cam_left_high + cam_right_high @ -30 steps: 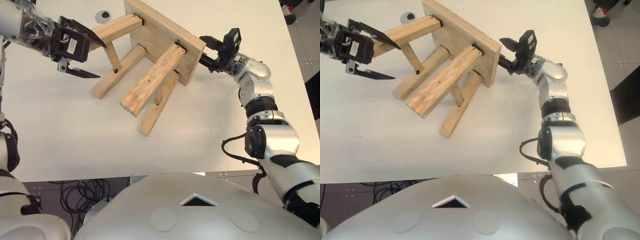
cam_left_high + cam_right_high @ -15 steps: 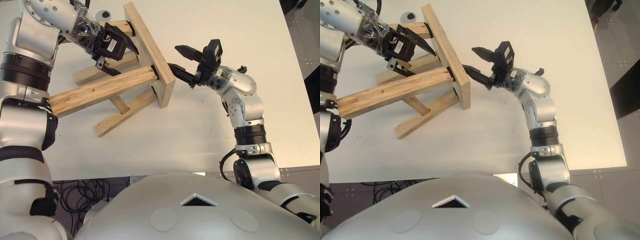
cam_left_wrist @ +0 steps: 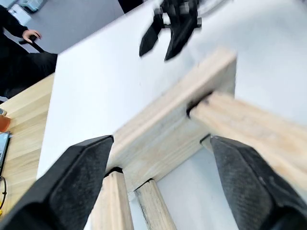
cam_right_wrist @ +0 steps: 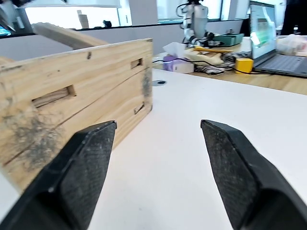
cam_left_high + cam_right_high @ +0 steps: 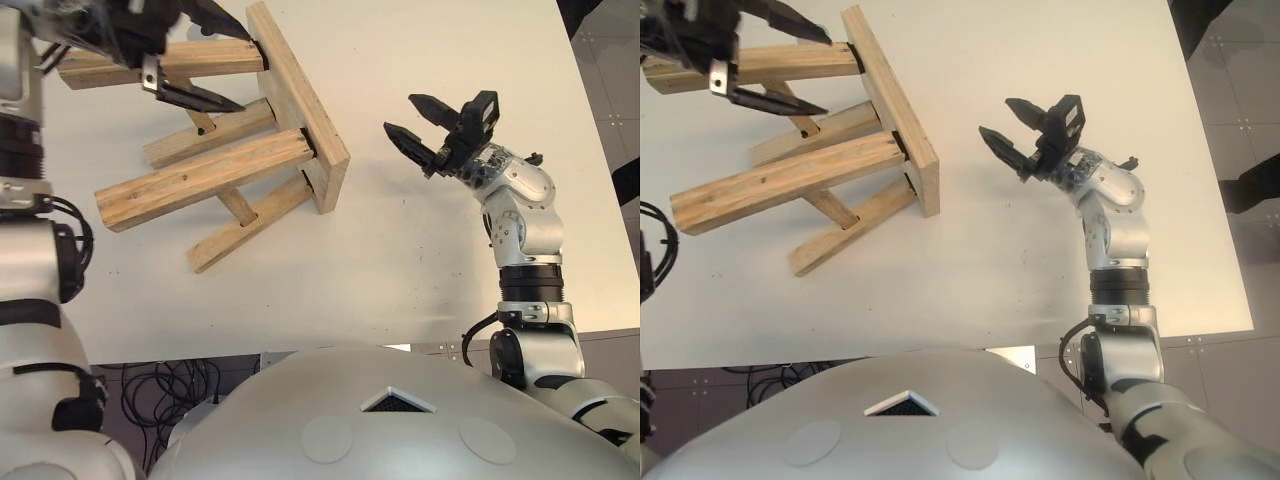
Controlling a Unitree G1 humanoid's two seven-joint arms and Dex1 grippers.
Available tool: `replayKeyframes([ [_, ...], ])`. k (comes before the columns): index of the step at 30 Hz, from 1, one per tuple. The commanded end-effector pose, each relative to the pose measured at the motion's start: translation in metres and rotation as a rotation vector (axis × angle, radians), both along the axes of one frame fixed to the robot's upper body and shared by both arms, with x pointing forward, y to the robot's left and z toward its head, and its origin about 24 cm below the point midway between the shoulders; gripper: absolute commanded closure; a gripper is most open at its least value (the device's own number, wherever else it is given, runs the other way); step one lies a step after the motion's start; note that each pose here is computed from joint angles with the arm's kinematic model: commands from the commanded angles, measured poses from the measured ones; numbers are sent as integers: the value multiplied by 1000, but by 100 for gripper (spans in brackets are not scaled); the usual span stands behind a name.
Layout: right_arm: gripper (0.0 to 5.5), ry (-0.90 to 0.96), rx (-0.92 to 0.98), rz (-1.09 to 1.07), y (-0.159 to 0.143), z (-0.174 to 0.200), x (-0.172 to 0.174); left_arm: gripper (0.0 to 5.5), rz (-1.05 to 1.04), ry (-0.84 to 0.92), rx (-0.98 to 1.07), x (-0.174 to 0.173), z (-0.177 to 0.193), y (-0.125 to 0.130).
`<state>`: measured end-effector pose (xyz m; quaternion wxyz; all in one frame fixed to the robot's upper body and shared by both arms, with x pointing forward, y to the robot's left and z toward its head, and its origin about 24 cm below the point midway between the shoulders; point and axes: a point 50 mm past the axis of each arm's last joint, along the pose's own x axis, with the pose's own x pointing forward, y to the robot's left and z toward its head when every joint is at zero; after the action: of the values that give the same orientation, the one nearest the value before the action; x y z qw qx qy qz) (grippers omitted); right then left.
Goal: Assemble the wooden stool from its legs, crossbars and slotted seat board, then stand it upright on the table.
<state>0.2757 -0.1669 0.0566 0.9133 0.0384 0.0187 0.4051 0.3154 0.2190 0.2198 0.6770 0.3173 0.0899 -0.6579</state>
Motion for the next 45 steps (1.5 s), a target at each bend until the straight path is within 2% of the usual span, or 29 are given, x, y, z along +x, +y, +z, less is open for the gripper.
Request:
replayKeyframes([
  [1,228,-10,-11,-41,-8,0,0,178,106,83,-63,-19,20,34],
  [5,228,-14,-13,-45,-5,-1,1,178,306,34,-240,-19,48,67],
  [8,228,-8,-9,-64,-7,-4,-1,178,406,127,-277,-36,36,100],
  [12,228,9,-14,-76,-8,-10,-4,178,665,203,-538,-46,25,157],
  [14,228,12,-15,-78,-9,-10,-3,178,778,215,-598,-52,15,175],
  [16,228,14,-17,-81,-11,-10,-3,178,876,258,-590,-58,-4,187],
  [17,228,16,-18,-84,-11,-10,-3,178,930,303,-523,-61,-21,190],
  [18,228,18,-20,-86,-12,-11,-3,178,976,342,-425,-64,-38,192],
  [19,228,22,-22,-86,-12,-12,-3,178,1048,372,-209,-70,-66,197],
  [21,228,34,-23,-93,-12,-15,-3,178,1077,414,-20,-76,-102,196],
  [25,228,33,2,-86,-4,-15,-1,178,1096,371,-5,-64,-128,181],
  [29,228,-14,-33,34,38,-15,-2,178,1068,323,9,-46,-143,160],
  [32,228,-29,-65,110,59,-15,1,178,977,342,121,-45,-155,149],
  [38,228,-51,-107,170,73,-13,4,178,896,235,404,-31,-163,138],
  [41,228,-54,-134,213,78,-15,1,178,894,155,391,-13,-156,124],
  [45,228,-54,-126,268,86,-15,-7,178,860,157,277,5,-148,102],
])
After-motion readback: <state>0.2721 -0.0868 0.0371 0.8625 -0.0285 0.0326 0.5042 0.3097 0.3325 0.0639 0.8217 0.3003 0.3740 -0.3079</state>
